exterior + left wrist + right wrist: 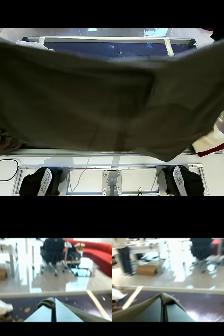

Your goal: Fold the shirts.

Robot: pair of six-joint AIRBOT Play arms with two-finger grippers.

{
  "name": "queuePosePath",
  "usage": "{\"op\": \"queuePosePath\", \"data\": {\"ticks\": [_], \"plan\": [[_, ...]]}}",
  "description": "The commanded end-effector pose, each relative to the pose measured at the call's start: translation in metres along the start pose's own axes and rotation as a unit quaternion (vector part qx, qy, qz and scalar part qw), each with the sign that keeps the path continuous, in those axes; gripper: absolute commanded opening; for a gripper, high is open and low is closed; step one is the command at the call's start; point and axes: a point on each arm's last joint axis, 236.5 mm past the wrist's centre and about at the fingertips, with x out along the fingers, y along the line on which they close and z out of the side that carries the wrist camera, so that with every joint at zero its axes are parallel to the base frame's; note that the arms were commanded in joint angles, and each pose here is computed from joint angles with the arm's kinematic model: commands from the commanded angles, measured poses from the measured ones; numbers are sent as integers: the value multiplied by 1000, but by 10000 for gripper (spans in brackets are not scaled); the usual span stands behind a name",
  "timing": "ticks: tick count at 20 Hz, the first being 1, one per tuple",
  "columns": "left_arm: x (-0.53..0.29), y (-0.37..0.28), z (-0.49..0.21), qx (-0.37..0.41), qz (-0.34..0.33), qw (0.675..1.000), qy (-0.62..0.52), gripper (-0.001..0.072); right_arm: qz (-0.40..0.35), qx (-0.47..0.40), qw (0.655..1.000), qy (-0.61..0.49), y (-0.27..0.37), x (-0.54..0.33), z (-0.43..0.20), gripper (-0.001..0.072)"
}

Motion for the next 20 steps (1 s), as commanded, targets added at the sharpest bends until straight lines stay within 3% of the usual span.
{"op": "queuePosePath", "data": {"ticks": [1,5,8,11,14,20], "plan": [[58,16,-74,-60,-44,987,139,8,90,78,988,94,-24,72,-51,23],[132,27,-209,-69,-63,945,314,8,104,89,942,306,-48,162,-215,24],[182,73,-311,-24,34,918,395,8,65,61,926,368,-68,220,-311,23],[222,132,-355,-54,159,910,378,8,13,91,939,332,-98,269,-349,23],[239,139,-385,-70,169,906,381,8,-23,101,946,307,-124,288,-363,23],[223,133,-439,-83,167,867,462,9,-2,69,921,383,-118,267,-399,24]]}}
